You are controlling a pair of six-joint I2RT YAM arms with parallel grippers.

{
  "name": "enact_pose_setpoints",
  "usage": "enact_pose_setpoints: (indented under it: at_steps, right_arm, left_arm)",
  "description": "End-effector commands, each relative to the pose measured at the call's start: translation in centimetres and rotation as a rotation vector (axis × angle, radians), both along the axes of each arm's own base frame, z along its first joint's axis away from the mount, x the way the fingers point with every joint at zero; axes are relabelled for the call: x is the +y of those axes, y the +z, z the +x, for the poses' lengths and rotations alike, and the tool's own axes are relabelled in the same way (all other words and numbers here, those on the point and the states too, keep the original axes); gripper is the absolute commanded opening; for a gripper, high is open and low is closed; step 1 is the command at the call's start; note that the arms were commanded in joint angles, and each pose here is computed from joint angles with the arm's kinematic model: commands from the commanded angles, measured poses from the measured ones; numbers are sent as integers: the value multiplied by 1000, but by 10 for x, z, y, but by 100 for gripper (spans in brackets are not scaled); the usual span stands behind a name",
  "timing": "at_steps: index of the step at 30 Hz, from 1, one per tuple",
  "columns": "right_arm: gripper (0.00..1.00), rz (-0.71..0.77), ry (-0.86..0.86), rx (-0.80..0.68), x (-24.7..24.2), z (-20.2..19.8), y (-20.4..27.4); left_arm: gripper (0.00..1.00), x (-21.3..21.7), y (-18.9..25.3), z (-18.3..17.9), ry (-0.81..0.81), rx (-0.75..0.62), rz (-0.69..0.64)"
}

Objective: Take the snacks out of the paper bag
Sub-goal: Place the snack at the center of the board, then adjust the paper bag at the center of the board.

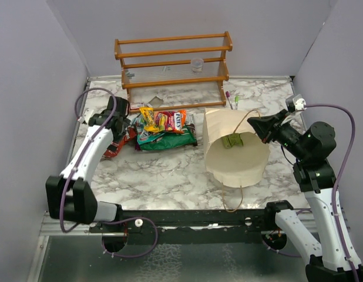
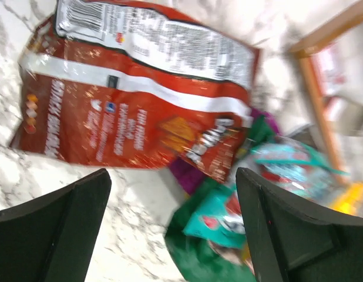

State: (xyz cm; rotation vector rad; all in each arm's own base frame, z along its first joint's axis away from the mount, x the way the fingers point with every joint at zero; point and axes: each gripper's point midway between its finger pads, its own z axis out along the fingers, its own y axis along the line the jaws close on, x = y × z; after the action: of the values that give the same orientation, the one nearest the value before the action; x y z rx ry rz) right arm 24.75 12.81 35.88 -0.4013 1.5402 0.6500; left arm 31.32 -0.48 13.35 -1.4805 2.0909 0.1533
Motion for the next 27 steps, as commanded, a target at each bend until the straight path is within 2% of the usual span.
enact_pose_setpoints:
  at_steps: [1, 5, 7, 9, 11, 13, 15, 19, 22, 24, 27]
  right_arm:
    - [2, 9, 7, -19, 1, -4, 4]
    - [2, 18, 16, -21, 3, -4, 6]
    - [2, 20, 21, -22, 4, -4, 7]
    - [2, 21, 26, -21, 4, -5, 7]
    - [2, 20, 24, -22, 4, -6, 7]
    - [2, 21, 22, -23, 3, -7, 8]
    - [2, 23, 21, -25, 3, -7, 8]
    - [2, 27, 20, -27, 3, -7, 9]
    - [2, 24, 21, -21, 3, -6, 7]
    - [2, 21, 19, -19, 3, -7, 7]
    - [2, 18, 13, -17, 2, -7, 5]
  left_arm:
    - [97, -8, 61, 8, -65, -284, -54]
    - [99, -33, 105, 27, -335, -461, -49]
    - [99, -61, 127, 41, -588, -563, -39]
    - [99, -107, 154, 45, -912, -725, -74]
    - [99, -158, 188, 30, -1219, -930, -142]
    - [99, -192, 215, 10, -1388, -1066, -160]
    - [99, -219, 233, -11, -1513, -1161, -115]
    - [99, -279, 241, -65, -1770, -1262, -41]
    - [99, -320, 226, -104, -1927, -1288, 29]
    - [99, -345, 207, -126, -1997, -1269, 97]
    - [99, -377, 173, -150, -2097, -1173, 303]
